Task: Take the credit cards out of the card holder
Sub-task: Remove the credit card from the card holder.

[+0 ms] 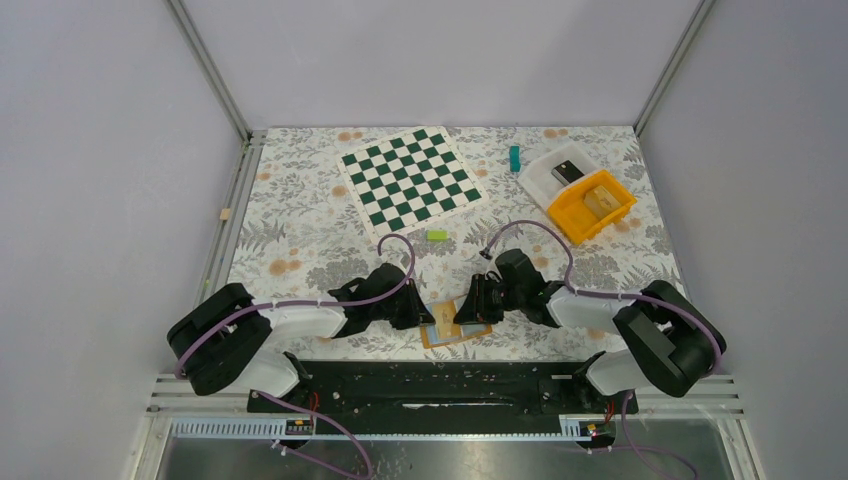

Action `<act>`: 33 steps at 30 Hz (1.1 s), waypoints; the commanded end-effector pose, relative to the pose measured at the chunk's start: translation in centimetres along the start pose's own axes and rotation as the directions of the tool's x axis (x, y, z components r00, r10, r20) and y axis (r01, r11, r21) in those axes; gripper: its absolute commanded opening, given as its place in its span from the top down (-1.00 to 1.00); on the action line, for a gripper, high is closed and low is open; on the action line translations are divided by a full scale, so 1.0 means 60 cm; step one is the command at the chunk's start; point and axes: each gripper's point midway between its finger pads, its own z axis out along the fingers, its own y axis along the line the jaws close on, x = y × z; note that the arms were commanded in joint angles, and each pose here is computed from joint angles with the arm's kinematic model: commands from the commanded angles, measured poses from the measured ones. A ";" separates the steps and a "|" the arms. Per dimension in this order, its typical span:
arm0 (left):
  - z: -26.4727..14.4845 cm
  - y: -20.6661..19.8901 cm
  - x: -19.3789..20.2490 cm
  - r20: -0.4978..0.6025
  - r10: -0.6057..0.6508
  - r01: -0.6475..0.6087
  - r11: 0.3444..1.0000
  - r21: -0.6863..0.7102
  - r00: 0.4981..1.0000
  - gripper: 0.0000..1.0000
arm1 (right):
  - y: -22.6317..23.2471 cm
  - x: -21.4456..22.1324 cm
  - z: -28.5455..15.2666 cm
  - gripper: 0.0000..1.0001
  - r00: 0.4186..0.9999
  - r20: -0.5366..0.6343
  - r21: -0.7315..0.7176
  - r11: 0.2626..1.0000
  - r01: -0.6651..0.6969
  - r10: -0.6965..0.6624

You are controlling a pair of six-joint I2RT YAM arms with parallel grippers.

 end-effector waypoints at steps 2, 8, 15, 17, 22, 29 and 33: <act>0.001 0.072 0.027 -0.047 0.017 -0.024 0.987 -0.157 0.999 0.80 | 0.006 -0.019 0.008 0.42 1.000 0.014 -0.002 1.000 0.001 0.000; 0.001 0.075 0.027 -0.046 0.016 -0.023 0.987 -0.161 0.999 0.81 | 0.019 -0.016 0.012 0.46 1.000 0.010 -0.066 0.998 0.000 0.001; -0.003 0.097 0.030 -0.053 0.008 -0.020 0.971 -0.237 0.999 0.81 | 0.028 -0.019 0.009 1.00 1.000 0.018 -0.124 0.992 0.000 0.002; -0.003 0.102 0.029 -0.053 0.009 -0.022 0.968 -0.250 0.999 0.81 | 0.021 -0.020 0.006 1.00 1.000 0.020 -0.121 0.993 -0.010 0.013; -0.003 0.107 0.030 -0.052 0.008 -0.021 0.965 -0.261 0.999 0.81 | 0.004 -0.022 -0.004 1.00 0.999 0.036 -0.108 0.994 -0.029 0.033; -0.004 0.113 0.029 -0.058 0.019 -0.034 0.958 -0.286 0.998 0.81 | -0.014 -0.021 -0.016 1.00 0.998 0.047 -0.051 0.998 -0.033 0.035; -0.005 0.110 0.029 -0.061 0.022 -0.038 0.959 -0.281 0.998 0.80 | -0.035 -0.025 -0.025 1.00 0.996 0.065 0.030 0.997 -0.067 0.064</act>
